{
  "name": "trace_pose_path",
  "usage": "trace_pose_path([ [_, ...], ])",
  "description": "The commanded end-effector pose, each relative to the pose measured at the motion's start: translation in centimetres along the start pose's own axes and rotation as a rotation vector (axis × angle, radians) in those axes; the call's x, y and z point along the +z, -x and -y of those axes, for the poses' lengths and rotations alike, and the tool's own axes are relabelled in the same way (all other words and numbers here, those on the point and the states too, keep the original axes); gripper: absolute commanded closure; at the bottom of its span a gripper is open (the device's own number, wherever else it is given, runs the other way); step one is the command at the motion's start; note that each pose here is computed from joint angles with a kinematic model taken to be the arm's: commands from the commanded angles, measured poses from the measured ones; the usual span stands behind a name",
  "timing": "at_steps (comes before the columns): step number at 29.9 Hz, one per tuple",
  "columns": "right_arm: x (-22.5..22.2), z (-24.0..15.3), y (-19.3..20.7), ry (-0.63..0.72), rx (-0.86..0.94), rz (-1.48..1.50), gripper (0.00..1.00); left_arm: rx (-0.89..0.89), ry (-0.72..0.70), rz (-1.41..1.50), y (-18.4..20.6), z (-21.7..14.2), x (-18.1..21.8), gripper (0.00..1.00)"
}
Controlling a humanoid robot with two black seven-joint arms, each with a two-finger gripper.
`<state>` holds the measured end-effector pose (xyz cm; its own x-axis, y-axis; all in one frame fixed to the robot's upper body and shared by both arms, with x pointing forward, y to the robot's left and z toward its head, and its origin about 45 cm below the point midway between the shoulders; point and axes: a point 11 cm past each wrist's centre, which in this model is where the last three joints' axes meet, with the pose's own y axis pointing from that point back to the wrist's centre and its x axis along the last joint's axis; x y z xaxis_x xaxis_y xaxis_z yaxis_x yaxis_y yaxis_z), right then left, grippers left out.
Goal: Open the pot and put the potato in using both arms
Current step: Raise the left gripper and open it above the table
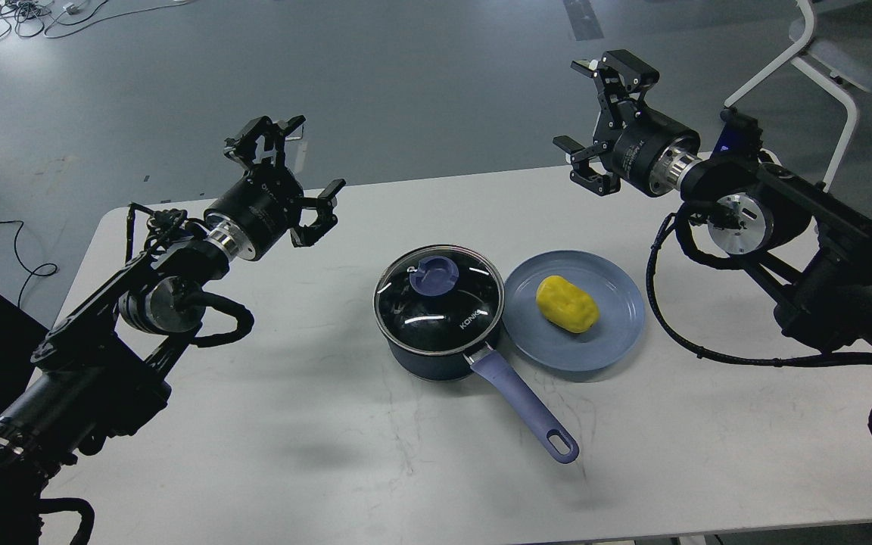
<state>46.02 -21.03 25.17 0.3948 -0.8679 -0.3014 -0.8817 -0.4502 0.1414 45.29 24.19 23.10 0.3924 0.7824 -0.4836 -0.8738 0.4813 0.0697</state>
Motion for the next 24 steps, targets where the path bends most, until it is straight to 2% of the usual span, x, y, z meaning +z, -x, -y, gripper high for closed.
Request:
trace_pose_path([
  [1,0.0,0.1,-0.1,0.0,0.002,-0.002,0.0,0.002,0.003,-0.002,-0.1,-0.1,0.0,0.02],
  [17,-0.7,0.2,-0.1,-0.008,0.007,-0.009,0.0,0.002,0.071,-0.006,0.9,0.3,2.2,0.02],
  [21,-0.6,0.2,-0.2,-0.007,0.01,-0.009,0.0,0.04,0.239,0.018,0.5,0.0,4.3,0.02],
  [24,-0.6,0.2,-0.2,-0.007,0.012,-0.009,0.0,0.018,0.452,0.083,1.3,-0.4,7.3,0.02],
])
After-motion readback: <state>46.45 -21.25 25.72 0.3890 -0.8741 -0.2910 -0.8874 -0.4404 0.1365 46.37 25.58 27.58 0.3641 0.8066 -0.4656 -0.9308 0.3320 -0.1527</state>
